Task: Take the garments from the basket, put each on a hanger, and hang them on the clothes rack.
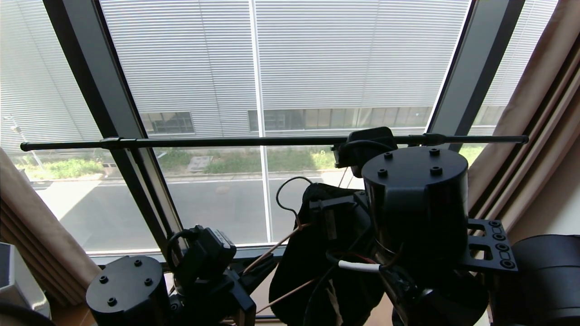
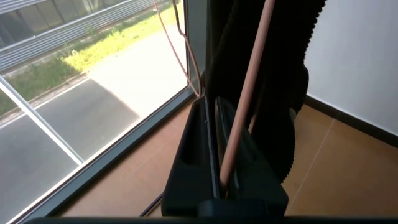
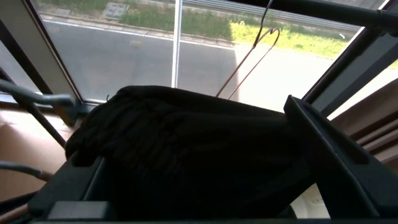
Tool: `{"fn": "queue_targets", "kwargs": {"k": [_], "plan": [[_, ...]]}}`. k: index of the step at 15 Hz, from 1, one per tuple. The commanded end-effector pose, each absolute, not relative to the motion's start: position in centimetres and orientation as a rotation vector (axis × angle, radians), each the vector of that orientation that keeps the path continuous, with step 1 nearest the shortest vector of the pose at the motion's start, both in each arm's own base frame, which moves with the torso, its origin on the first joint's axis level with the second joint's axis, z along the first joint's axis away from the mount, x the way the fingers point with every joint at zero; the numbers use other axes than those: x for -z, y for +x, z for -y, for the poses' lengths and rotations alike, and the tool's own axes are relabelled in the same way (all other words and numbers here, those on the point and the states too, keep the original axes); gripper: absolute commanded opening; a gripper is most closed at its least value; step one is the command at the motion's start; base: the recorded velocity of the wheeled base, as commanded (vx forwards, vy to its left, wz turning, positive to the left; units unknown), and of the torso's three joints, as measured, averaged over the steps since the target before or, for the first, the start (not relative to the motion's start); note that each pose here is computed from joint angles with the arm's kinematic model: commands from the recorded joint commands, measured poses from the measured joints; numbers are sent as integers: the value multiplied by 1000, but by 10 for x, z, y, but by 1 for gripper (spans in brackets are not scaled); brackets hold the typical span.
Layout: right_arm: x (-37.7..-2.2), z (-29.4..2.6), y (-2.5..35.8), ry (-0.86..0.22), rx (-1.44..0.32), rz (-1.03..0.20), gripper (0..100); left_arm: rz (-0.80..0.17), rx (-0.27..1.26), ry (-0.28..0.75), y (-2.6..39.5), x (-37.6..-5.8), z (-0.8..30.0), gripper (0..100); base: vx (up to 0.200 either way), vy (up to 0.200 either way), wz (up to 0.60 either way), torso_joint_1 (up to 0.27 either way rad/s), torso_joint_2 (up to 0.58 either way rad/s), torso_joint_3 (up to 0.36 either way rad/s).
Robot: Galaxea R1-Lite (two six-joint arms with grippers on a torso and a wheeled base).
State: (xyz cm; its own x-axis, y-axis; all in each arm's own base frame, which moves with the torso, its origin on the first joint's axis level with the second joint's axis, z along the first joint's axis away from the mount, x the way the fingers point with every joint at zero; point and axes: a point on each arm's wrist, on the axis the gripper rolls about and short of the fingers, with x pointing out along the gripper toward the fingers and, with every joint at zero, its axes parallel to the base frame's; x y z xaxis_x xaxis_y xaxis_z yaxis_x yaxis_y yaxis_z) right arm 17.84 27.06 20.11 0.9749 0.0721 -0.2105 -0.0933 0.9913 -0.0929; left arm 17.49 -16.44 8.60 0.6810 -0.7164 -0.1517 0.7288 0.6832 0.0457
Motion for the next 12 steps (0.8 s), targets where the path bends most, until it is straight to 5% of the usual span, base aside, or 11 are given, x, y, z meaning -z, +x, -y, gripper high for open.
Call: {"fn": "queue_targets", "kwargs": {"k": [1,12], "plan": [[-201,-274,183,-98,-73,-205,100,-148,817,115,174,-81,165,0,0,0,0,0,0,0],[-191,-277,176,-138,-94,-225,100,-117,795,98,181,-86,166,0,0,0,0,0,0,0]]}}
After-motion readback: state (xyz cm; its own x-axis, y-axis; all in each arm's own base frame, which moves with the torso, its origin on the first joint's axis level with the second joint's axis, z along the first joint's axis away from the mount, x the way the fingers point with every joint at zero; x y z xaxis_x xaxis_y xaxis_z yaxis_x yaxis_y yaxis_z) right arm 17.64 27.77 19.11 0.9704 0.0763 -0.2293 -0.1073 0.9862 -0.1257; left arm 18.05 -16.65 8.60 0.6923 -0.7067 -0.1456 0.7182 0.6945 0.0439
